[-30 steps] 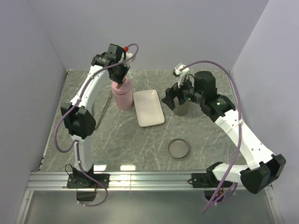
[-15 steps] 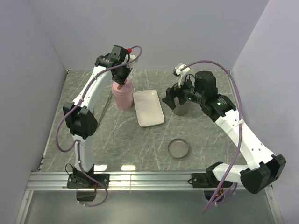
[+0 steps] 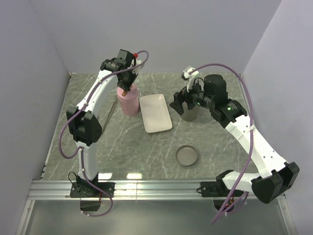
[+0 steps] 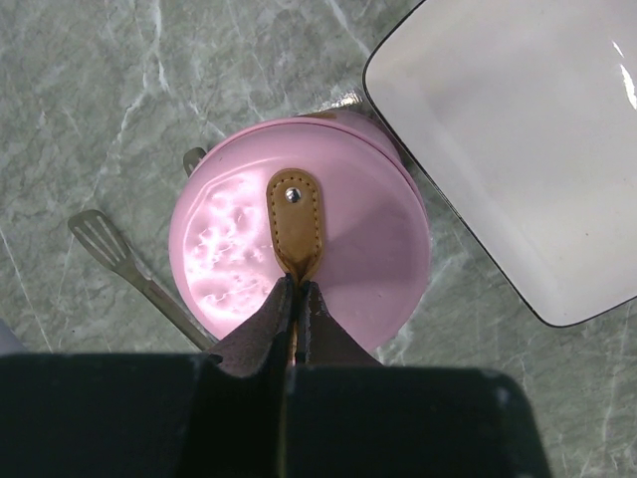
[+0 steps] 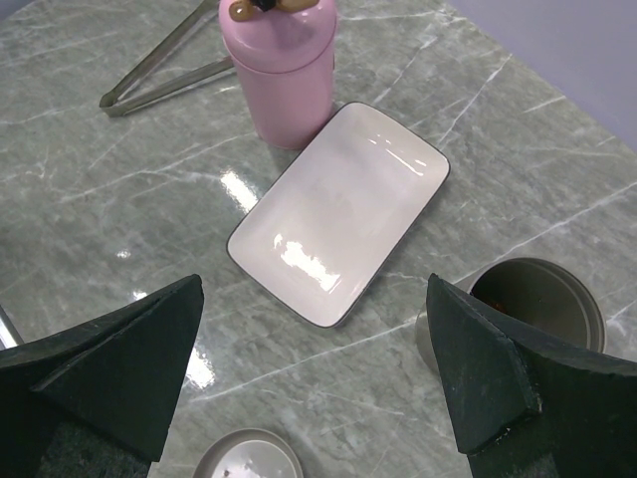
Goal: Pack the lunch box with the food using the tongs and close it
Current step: Close the box lid on the packing box.
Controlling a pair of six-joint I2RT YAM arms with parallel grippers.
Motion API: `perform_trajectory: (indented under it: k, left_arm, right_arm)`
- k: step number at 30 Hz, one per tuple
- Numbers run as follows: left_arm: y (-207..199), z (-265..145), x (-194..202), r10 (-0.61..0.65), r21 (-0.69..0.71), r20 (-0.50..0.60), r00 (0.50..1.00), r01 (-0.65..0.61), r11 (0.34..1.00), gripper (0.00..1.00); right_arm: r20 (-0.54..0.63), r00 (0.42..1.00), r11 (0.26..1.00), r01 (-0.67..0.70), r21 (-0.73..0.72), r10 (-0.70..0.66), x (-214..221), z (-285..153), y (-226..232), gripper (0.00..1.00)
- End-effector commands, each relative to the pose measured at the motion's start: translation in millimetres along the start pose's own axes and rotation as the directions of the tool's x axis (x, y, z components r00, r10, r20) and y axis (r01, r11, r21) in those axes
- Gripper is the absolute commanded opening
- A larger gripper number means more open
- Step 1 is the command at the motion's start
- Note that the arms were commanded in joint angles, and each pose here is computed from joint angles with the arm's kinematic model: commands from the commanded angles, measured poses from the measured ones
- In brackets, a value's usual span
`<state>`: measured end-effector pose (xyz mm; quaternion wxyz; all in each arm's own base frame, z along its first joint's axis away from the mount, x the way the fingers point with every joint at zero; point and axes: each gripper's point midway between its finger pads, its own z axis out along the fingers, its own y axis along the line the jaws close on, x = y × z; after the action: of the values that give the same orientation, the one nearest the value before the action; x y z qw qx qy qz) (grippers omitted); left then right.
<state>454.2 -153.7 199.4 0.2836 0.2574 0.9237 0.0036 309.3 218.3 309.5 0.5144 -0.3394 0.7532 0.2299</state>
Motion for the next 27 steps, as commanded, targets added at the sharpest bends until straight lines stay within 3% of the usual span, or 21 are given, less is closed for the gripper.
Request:
perform_trajectory:
  k: [1,15,20,27]
  left_arm:
    - [2,-11,-1,0.015,-0.007,0.009,1.000,-0.015,1.000,0.01]
    - [-1,10,8,-0.036,0.126,-0.037,0.999,0.041,0.991,0.02]
    - [2,8,9,-0.047,0.123,-0.037,0.998,0.052,0.991,0.01]
    - [0,13,20,-0.019,0.091,-0.059,0.998,0.024,0.996,0.09]
  right_arm:
    - [0.054,0.998,1.000,0.025,0.009,-0.026,-14,-9,-1,1.00]
    - [0.051,0.998,1.000,0.028,0.001,-0.028,-10,-11,1,1.00]
    - [0.051,0.998,1.000,0.023,-0.006,-0.023,-9,-10,2,1.00]
    - [0.049,0.998,1.000,0.026,-0.006,-0.026,-9,-9,2,1.00]
